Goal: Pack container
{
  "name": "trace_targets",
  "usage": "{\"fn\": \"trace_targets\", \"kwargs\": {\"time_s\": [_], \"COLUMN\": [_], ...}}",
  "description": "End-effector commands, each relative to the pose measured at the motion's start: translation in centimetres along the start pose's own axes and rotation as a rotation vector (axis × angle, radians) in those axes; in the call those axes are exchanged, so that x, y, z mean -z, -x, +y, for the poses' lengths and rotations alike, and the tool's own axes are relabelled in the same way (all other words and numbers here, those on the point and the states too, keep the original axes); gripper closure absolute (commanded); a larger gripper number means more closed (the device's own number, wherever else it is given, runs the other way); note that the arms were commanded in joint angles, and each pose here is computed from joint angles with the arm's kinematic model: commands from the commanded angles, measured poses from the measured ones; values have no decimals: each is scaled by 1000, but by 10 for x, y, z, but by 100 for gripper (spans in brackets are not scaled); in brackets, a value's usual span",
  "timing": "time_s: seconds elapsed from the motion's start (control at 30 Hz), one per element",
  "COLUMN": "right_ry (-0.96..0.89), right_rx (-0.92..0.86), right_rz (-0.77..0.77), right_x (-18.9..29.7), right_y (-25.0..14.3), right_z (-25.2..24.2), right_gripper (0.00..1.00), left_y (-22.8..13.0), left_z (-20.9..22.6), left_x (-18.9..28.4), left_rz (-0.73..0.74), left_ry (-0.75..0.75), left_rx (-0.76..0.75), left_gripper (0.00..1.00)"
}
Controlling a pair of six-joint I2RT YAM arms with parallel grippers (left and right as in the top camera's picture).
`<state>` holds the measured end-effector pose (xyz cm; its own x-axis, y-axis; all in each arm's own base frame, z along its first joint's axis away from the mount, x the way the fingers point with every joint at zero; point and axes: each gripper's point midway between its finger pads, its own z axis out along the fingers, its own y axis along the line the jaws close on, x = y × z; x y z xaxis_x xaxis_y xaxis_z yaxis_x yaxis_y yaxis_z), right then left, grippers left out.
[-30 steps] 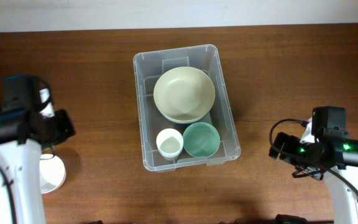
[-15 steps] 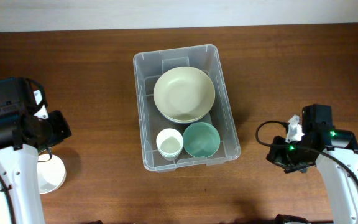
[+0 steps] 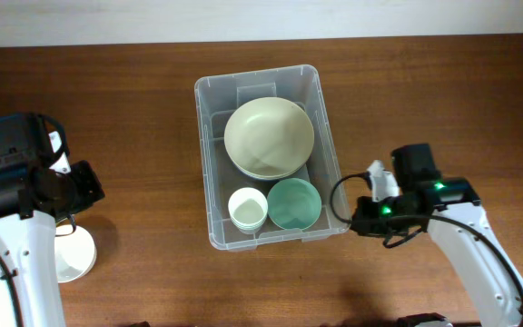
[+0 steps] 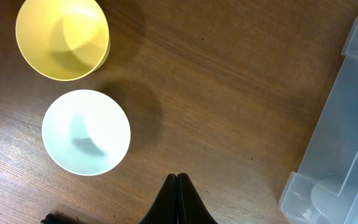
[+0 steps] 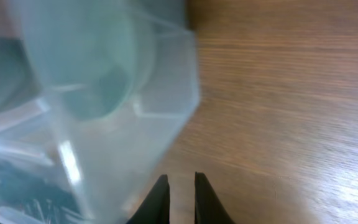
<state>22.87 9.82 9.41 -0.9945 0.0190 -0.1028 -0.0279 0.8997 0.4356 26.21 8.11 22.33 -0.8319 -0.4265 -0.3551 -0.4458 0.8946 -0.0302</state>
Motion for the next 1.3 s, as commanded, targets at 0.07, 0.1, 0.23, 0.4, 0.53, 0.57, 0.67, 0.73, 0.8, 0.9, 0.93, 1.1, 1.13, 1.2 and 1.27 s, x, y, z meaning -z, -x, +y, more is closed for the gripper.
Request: {"fn": "trace_targets", "kwargs": {"time_s": [0.07, 0.1, 0.23, 0.4, 0.53, 0.57, 0.67, 0.73, 0.8, 0.9, 0.93, 1.1, 1.13, 1.2, 1.27], "right_ry": [87, 94, 91, 13, -197, -278, -375, -383, -387, -393, -395, -399, -400, -401, -401], "right_rx": [142, 150, 156, 156, 15, -54, -149, -209, -244, -290, -292, -295, -296, -297, -299], "right_rz": [20, 21, 14, -2, -49, -73, -116, -150, -165, -163, -158, -140, -138, -132, -127], "right_x": [-7, -8, -8, -9, -3, 4, 23, 38, 47, 54, 54, 54, 54, 54, 54], "right_y": [-4, -5, -3, 1, 10, 13, 21, 29, 32, 29, 28, 23, 23, 21, 20], "right_z": [31, 33, 34, 20, -17, -33, -56, -67, -74, -86, -87, -88, -89, -89, -88], "right_gripper": [93, 92, 92, 77, 56, 49, 45, 38, 37, 36, 36, 36, 36, 36, 36], "left_y": [3, 3, 3, 3, 3, 3, 2, -9, -21, -46, -51, -74, -77, -81, -83], "left_z": [1, 1, 1, 1, 1, 1, 3, 5, 16, 33, 35, 48, 52, 63, 72], "left_x": [3, 3, 3, 3, 3, 3, 2, -6, -15, -40, -47, -84, -91, -103, -109], "left_rz": [-14, -14, -14, -13, -13, -13, -9, 34, 76, 149, 165, 207, 207, 199, 189], "left_ry": [1, 2, 2, 2, 3, 3, 15, 24, 86, 172, 179, 203, 209, 226, 238], "left_rx": [14, 14, 13, 13, 13, 12, 13, 16, 68, 142, 158, 208, 220, 258, 295], "left_gripper": [97, 97, 97, 94, 82, 81, 81, 84, 85, 85, 85, 85, 84, 84, 84]}}
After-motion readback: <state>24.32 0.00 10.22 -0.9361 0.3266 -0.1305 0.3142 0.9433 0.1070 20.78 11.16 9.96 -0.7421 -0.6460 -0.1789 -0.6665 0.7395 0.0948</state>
